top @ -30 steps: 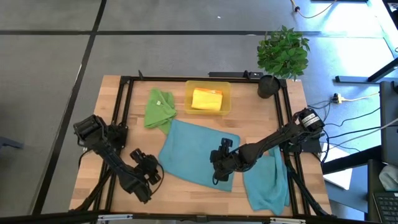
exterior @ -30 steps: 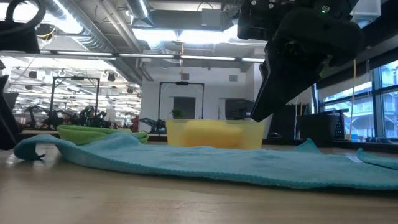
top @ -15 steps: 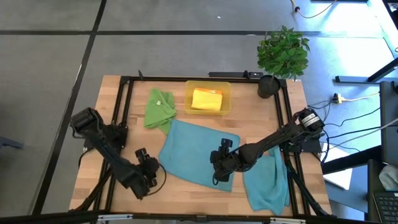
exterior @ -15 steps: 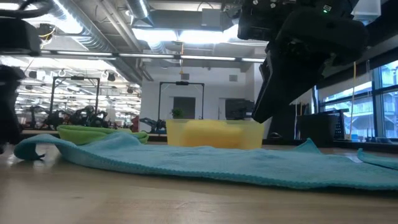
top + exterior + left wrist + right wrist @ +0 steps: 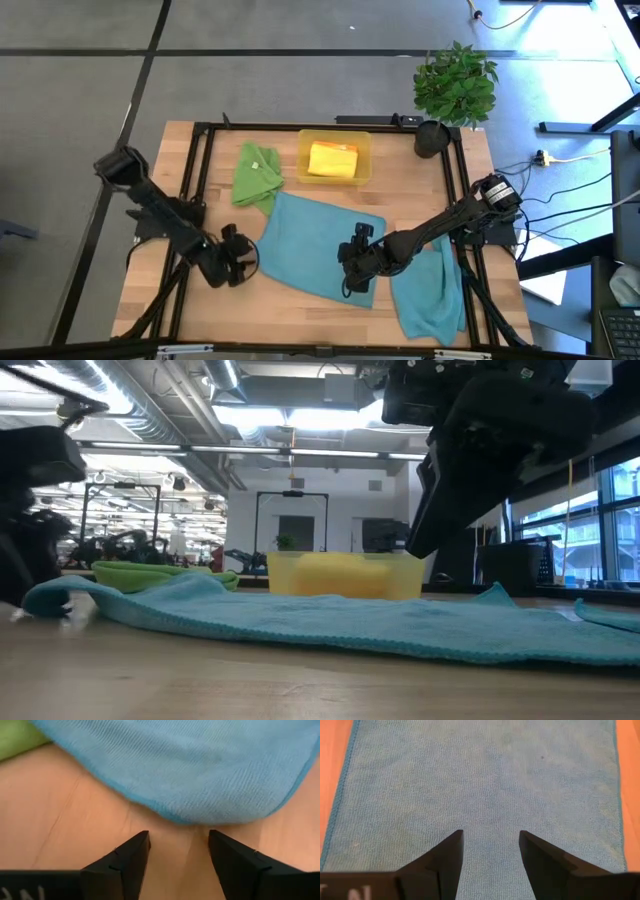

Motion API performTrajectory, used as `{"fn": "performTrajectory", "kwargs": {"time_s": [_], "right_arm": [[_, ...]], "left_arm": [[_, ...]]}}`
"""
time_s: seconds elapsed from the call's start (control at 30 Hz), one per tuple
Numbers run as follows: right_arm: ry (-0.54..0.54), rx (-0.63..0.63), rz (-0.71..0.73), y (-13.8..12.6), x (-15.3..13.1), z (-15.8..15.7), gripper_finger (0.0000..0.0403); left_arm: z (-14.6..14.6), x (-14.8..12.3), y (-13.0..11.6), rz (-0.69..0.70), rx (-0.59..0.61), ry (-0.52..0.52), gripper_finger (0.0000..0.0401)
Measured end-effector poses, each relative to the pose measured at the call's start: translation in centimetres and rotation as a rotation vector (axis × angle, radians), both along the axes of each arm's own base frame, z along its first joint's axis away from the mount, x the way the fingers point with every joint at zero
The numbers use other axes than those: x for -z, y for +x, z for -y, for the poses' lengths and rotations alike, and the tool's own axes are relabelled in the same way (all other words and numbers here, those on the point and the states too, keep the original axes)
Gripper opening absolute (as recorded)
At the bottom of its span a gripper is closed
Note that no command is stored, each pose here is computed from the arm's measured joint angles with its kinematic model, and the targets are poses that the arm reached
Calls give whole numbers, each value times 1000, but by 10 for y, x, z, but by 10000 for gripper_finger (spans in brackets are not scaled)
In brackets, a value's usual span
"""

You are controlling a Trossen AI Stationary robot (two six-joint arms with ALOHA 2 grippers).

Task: Fold microfiber towels
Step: Fold the top blue microfiber cloth

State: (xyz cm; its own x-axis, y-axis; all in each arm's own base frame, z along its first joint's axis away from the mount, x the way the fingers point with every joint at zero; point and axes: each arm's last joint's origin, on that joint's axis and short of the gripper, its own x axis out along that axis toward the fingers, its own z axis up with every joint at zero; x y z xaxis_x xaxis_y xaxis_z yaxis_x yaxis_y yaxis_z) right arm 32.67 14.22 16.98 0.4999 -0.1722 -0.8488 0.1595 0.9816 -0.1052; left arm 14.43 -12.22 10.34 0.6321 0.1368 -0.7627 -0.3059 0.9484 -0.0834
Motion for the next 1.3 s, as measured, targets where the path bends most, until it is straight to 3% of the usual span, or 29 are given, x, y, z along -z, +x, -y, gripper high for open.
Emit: {"fn": "performTrajectory", "kwargs": {"time_s": [0.2,0.37,0.5,0.7,0.93,1.13,1.3], "right_arm": [[5,-4,-2,0,0,0,194],[5,-4,-2,0,0,0,194],[10,-7,-5,0,0,0,194],[10,-7,-5,0,0,0,194],[11,-6,-5,0,0,0,194],[-10,-5,-50,-4,2,1,194],[-55,50,-120,-10,5,10,194]], "left_arm": [[-23,0,0,23,37,-68,203],[-27,-2,12,91,190,-120,202],[-20,-12,21,173,350,-255,195],[-8,-23,23,234,490,-441,183],[3,-25,18,162,475,-521,180],[7,-21,12,29,415,-486,179],[8,-34,15,-37,366,-439,169]]}}
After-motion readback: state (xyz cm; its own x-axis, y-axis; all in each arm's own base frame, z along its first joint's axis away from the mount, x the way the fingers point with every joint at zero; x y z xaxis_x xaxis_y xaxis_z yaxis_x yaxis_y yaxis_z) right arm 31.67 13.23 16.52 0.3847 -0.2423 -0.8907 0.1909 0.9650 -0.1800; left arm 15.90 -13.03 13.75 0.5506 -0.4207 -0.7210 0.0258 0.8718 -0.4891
